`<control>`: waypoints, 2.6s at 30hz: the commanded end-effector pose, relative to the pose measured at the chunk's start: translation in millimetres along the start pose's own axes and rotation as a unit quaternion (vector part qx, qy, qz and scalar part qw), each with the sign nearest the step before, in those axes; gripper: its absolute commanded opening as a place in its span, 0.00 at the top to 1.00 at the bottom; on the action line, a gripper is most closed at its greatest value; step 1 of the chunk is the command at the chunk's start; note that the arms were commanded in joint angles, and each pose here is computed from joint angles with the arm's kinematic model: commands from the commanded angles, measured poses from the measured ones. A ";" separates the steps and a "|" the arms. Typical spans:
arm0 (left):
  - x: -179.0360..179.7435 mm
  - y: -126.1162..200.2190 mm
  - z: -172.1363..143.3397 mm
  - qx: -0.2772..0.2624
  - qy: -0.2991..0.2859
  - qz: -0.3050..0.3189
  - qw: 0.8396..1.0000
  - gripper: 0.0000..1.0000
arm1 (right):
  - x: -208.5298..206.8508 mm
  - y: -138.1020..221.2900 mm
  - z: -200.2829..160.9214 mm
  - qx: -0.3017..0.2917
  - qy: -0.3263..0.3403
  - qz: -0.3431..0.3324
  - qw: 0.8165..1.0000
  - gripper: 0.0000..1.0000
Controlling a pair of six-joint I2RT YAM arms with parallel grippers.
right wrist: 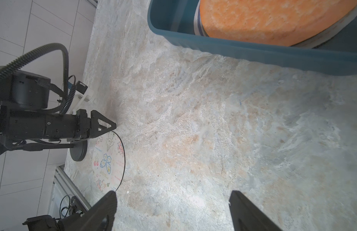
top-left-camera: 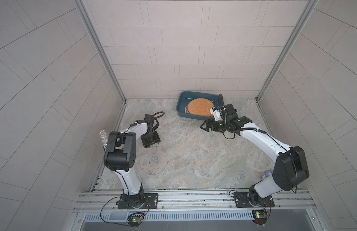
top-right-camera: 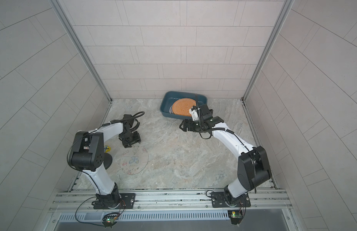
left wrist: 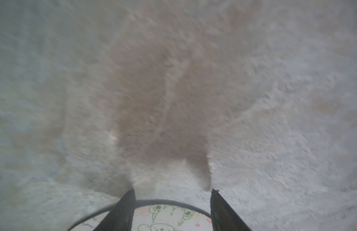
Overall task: Put the coasters into the storage box
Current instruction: Move the coaster to the center of the board.
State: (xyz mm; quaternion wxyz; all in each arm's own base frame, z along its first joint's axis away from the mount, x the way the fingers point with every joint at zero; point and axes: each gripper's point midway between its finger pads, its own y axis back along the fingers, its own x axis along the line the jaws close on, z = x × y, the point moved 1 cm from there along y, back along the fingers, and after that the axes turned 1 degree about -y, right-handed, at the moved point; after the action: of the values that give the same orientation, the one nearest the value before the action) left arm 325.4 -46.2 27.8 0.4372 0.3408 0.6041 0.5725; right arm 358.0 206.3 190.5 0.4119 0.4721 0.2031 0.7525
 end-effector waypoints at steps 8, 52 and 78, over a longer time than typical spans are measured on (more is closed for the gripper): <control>5.3 43.8 -20.8 -0.038 -0.026 -0.017 0.999 0.07 | 1.2 7.3 -2.4 -0.011 0.007 0.003 1.000 0.09; 52.6 3.0 -107.0 0.009 0.110 -0.070 0.991 0.00 | 6.3 4.6 -10.4 0.000 0.014 0.019 1.000 0.07; -66.2 -13.8 -134.0 0.057 -0.055 -0.140 0.987 0.00 | 19.7 -50.4 -78.7 0.104 0.019 0.020 0.994 0.07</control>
State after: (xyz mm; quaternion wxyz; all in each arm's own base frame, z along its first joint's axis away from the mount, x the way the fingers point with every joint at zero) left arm 254.9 -165.9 42.8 0.5687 0.2629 0.6341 0.4532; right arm 312.9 251.3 144.8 0.3491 0.4904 0.2609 0.7547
